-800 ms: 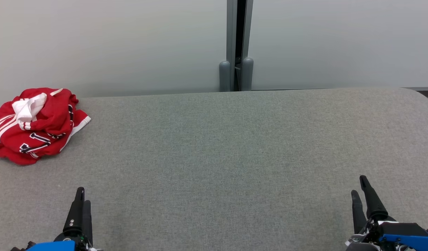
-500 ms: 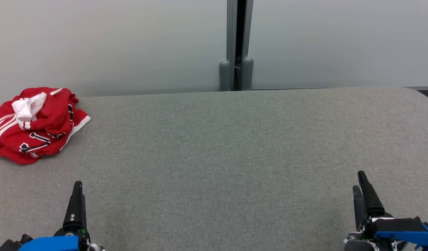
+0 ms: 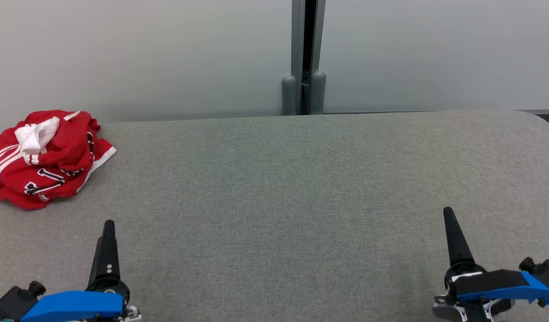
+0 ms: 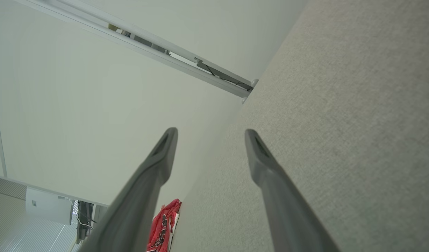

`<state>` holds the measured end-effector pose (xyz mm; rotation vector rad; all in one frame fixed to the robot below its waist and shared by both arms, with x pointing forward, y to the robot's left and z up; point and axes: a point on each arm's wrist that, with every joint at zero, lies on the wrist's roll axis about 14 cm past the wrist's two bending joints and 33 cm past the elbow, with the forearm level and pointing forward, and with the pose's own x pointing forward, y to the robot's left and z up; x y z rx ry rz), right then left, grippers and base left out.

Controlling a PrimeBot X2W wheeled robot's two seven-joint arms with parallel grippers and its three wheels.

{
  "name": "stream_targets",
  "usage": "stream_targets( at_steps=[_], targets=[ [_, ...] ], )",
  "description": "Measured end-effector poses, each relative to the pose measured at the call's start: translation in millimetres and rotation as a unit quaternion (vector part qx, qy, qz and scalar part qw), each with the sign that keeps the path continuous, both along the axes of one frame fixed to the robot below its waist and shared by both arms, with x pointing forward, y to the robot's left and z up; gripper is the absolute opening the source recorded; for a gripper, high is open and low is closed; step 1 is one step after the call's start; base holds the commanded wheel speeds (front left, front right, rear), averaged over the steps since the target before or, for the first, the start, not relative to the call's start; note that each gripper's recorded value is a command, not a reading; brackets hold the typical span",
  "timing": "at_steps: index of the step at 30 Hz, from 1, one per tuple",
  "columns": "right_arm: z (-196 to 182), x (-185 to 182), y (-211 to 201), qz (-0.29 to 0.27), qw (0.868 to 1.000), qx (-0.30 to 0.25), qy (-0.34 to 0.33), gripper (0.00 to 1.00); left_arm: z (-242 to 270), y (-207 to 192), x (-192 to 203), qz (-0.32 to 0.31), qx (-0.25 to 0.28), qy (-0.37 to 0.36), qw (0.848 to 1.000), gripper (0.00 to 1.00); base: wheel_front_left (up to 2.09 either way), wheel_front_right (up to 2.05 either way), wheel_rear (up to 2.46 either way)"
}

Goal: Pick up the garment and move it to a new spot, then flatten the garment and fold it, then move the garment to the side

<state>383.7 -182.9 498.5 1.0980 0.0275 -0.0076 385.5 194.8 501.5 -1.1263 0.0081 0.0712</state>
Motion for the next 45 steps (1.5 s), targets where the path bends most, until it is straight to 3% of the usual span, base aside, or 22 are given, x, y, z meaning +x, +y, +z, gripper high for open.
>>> stream_targets(
  at_steps=[18, 45],
  targets=[
    [4.0, 0.4, 17.9, 0.025, 0.989, -0.147, -0.018, 1.00, 4.8, -12.4, 0.6, -0.011, 0.157, -0.002, 0.988, 1.00, 0.00, 0.00, 0.00],
    [11.2, 1.6, 35.1, 0.046, 0.954, -0.292, -0.054, 1.00, 11.7, -21.3, 0.4, -0.013, 0.323, -0.021, 0.946, 1.00, 0.00, 0.00, 0.00]
  ],
)
